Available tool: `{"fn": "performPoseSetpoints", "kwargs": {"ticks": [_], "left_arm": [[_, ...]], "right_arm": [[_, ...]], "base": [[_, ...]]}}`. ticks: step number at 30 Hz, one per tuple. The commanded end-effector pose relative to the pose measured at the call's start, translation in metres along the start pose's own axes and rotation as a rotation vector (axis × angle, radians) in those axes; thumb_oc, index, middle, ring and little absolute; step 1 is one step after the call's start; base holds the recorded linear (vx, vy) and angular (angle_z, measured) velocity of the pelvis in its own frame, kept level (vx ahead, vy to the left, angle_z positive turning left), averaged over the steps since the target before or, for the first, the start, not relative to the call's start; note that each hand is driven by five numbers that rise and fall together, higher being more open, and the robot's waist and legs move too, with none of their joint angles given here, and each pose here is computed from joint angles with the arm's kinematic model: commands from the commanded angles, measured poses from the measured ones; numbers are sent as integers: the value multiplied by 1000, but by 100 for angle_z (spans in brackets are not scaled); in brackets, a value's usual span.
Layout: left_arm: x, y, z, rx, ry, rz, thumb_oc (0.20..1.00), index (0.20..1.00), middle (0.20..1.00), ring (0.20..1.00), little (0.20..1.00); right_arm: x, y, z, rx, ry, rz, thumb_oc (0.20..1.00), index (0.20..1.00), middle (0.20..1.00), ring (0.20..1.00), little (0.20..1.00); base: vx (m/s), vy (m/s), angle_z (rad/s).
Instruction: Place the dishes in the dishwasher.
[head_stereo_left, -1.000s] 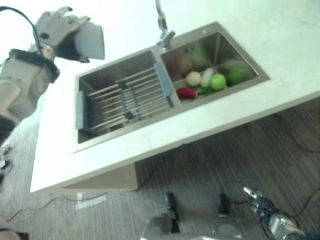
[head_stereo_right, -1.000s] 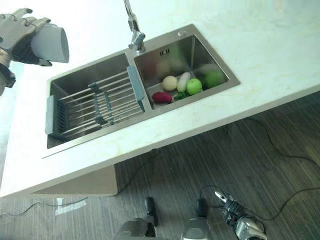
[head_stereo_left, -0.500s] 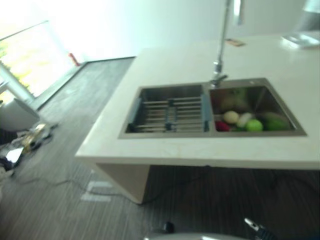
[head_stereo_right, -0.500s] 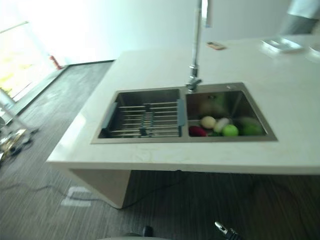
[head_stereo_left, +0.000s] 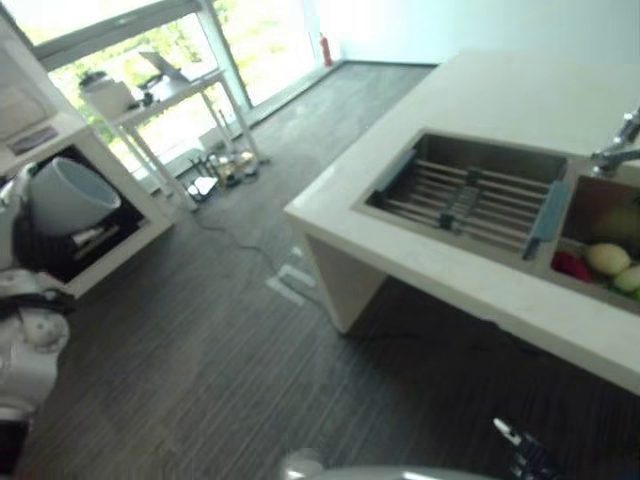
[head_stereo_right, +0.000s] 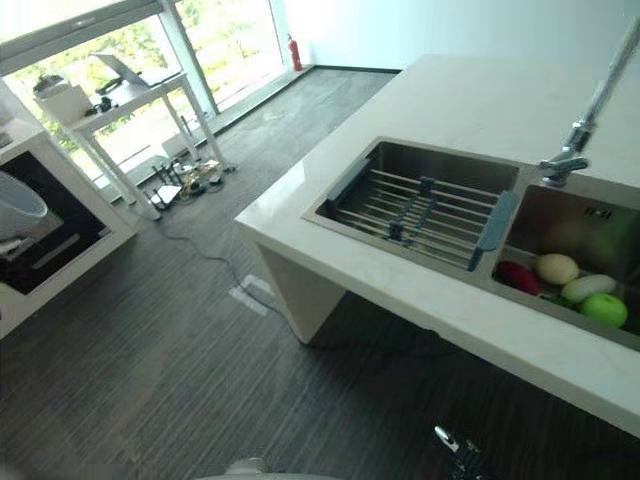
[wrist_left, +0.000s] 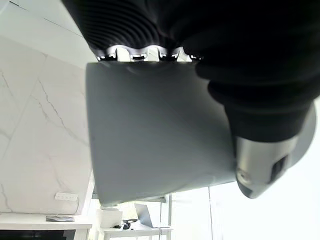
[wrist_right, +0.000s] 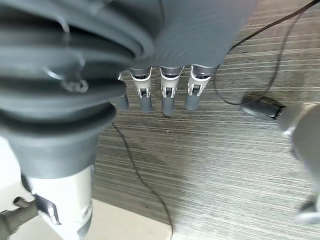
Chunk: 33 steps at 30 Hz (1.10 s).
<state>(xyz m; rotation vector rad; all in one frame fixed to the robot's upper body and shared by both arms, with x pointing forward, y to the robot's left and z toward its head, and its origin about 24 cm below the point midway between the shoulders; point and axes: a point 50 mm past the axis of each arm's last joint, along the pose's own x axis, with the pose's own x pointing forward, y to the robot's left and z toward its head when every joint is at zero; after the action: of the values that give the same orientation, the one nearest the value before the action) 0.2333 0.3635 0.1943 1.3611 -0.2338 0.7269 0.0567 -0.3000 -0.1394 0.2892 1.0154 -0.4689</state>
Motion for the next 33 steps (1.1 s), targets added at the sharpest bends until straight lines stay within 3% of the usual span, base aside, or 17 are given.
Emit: {"fn": "performPoseSetpoints", "kwargs": {"ticks": [1, 5, 9, 12, 16, 19, 26, 33], "left_arm": [[29, 29, 26, -28, -114, 93, 200, 200, 200, 200, 200], [28, 18, 54, -91, -240, 49, 200, 200, 200, 200, 200], [24, 19, 65, -57, -345, 23, 200, 200, 200, 200, 200], [18, 2, 90, -118, -458, -23, 200, 200, 200, 200, 200], [22, -9, 135, -192, -567, -58, 200, 200, 200, 200, 200], [18, -9, 141, -194, -570, -82, 200, 200, 200, 200, 200], [7, -6, 155, -238, -621, -133, 200, 200, 200, 200, 200], [2, -13, 166, -224, -719, -172, 200, 200, 200, 200, 200]], "right_arm": [[11, 32, 22, 41, -92, 85, 1000, 1000, 1000, 1000, 1000], [15, 48, 27, 55, -127, 87, 1000, 1000, 1000, 1000, 1000], [15, 81, 46, 30, -202, 204, 1000, 1000, 1000, 1000, 1000], [15, 93, 44, 93, -170, 302, 1000, 1000, 1000, 1000, 1000], [16, 88, 35, 87, -122, 346, 1000, 1000, 1000, 1000, 1000], [17, 82, 28, 42, -42, 347, 1000, 1000, 1000, 1000, 1000], [17, 61, 23, 20, -1, 283, 1000, 1000, 1000, 1000, 1000], [15, 44, 19, 24, 23, 242, 1000, 1000, 1000, 1000, 1000]], "base": [[-72, 633, 233], [-16, 435, 156], [-7, 331, 65], [-1, 77, 73], [57, -233, 256], [-7, -352, 126], [14, -176, 44], [-11, 89, 31]]}}
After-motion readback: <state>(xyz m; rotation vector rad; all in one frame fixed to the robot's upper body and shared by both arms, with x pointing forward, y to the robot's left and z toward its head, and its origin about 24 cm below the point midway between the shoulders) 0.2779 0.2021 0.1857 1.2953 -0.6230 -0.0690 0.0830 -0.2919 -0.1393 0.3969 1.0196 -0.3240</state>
